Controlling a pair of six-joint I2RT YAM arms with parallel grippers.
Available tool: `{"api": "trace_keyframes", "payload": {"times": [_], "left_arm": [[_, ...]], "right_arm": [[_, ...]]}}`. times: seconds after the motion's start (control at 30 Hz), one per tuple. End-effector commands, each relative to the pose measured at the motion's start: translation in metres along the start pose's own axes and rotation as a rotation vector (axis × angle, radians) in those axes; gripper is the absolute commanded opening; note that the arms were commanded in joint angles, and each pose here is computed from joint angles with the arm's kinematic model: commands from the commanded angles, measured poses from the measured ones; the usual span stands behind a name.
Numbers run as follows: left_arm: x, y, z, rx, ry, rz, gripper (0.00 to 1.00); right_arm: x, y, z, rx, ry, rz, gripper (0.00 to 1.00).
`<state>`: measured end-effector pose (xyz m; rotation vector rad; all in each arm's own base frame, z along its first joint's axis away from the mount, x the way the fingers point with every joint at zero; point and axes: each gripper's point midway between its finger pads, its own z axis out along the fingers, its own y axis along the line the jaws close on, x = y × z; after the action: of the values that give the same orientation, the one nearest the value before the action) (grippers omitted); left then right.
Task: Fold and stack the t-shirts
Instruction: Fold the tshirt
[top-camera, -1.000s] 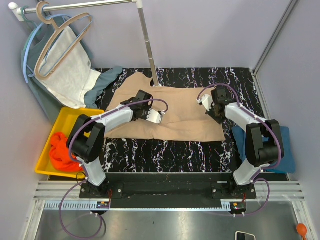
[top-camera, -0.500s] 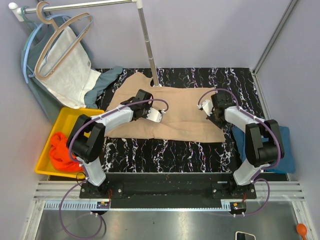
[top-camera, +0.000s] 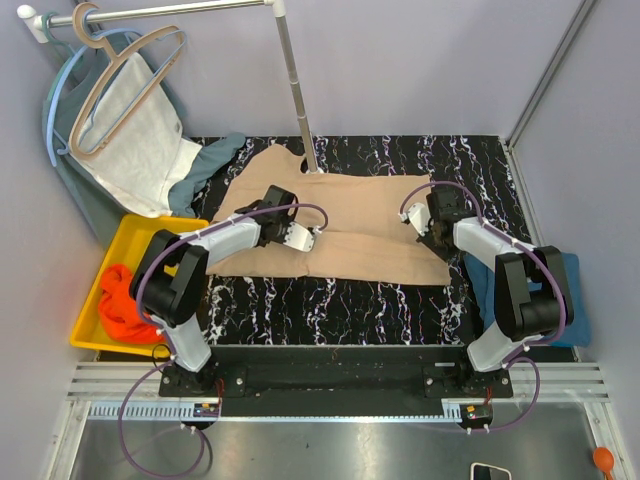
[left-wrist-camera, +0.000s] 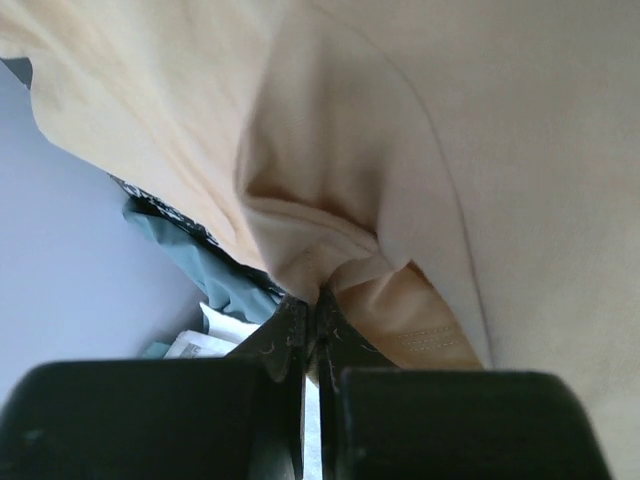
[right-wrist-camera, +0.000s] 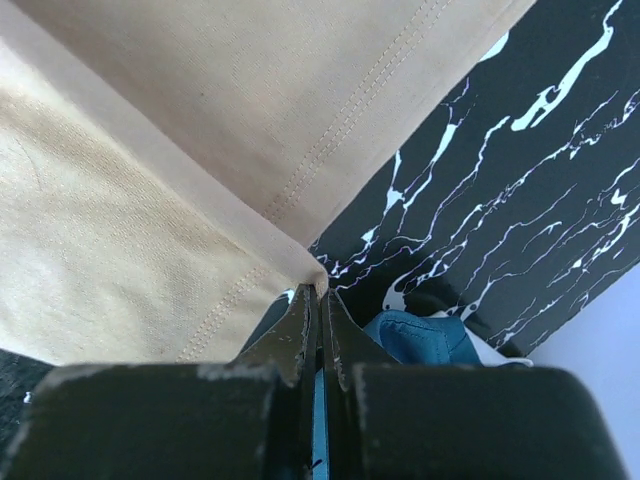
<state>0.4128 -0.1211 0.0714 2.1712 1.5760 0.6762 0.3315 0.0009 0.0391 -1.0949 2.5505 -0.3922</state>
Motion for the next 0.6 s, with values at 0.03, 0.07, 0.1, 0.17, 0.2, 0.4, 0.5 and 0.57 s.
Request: {"api": "trace_keyframes", "payload": {"times": [0.03,0.07,0.1,0.17,0.2,0.4,0.5,0.57], "left_arm": [[0.011,0.029,-0.019,-0.098,0.018,-0.020,0.00],[0.011,0.030,-0.018,-0.098,0.016,-0.023,0.00],[0.011,0.031,-0.018,-0.098,0.016,-0.023,0.00],[0.010,0.034,-0.017,-0.103,0.014,-0.024,0.00],[0.009,0.035,-0.016,-0.104,0.013,-0.025,0.00],[0.006,0.044,-0.010,-0.109,0.013,-0.020,0.00],[0.005,0.052,-0.009,-0.120,0.013,-0.017,0.00],[0.003,0.055,-0.006,-0.121,0.015,-0.012,0.00]], "right_arm": [[-0.001,-0.017,-0.008,0.058,-0.014,0.011,0.00],[-0.002,-0.017,-0.008,0.060,-0.015,0.010,0.00],[-0.002,-0.017,-0.008,0.058,-0.015,0.009,0.00],[-0.002,-0.017,-0.008,0.056,-0.016,0.012,0.00],[-0.003,-0.017,-0.008,0.055,-0.017,0.013,0.00],[-0.006,-0.021,-0.008,0.063,-0.016,0.014,0.00],[-0.009,-0.023,-0.008,0.066,-0.023,0.017,0.00],[-0.011,-0.025,-0.008,0.068,-0.025,0.019,0.00]]}}
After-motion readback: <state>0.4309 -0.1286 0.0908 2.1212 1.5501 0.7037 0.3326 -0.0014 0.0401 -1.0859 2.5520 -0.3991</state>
